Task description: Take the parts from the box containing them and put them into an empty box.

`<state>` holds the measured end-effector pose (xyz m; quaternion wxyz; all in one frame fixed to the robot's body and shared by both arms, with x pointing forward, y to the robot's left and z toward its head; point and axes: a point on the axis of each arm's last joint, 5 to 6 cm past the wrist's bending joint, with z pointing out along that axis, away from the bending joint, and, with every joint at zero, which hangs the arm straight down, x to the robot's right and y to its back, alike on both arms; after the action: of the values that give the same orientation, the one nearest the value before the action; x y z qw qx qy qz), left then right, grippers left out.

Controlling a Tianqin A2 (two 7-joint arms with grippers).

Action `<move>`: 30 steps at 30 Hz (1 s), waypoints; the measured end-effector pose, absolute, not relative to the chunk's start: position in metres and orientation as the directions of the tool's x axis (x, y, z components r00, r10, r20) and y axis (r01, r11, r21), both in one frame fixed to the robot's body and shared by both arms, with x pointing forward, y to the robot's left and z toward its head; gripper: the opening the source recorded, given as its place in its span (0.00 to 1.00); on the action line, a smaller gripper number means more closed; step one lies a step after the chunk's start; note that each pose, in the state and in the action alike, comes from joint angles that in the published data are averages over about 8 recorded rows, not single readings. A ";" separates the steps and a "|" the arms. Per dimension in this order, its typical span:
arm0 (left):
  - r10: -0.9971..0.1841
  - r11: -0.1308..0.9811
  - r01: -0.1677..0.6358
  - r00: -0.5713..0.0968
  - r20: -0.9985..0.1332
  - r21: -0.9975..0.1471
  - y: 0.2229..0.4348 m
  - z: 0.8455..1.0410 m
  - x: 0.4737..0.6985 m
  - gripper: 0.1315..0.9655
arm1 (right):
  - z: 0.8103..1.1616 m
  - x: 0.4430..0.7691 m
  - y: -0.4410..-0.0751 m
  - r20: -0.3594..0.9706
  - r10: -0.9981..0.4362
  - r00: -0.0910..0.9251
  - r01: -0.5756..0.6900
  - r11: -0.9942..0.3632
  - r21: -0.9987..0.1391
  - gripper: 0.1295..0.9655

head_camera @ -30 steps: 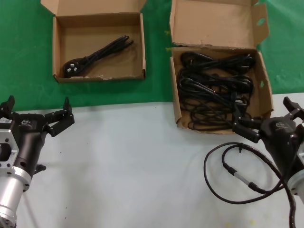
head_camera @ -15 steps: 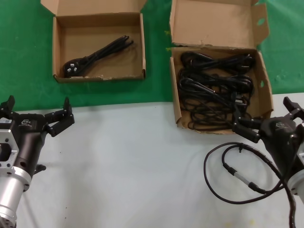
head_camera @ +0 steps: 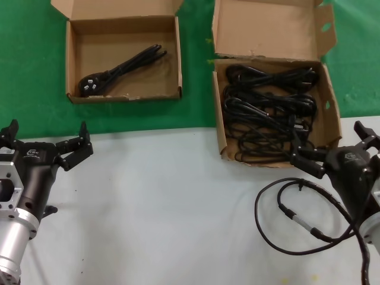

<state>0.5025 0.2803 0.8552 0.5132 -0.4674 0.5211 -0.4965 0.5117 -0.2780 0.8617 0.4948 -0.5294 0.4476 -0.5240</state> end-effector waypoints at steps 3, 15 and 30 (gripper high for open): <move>-0.997 0.070 0.022 -0.036 -0.071 -0.997 0.280 0.855 0.502 1.00 | 0.862 0.512 -0.278 0.112 -0.992 0.050 0.045 -0.110 -0.993 1.00; -0.997 0.070 0.022 -0.036 -0.071 -0.997 0.280 0.855 0.502 1.00 | 0.862 0.512 -0.278 0.112 -0.992 0.050 0.045 -0.110 -0.993 1.00; -0.997 0.070 0.022 -0.036 -0.071 -0.997 0.280 0.855 0.502 1.00 | 0.862 0.512 -0.278 0.112 -0.992 0.050 0.045 -0.110 -0.993 1.00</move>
<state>0.5025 0.2803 0.8552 0.5132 -0.4674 0.5211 -0.4965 0.5117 -0.2780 0.8617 0.4948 -0.5294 0.4476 -0.5240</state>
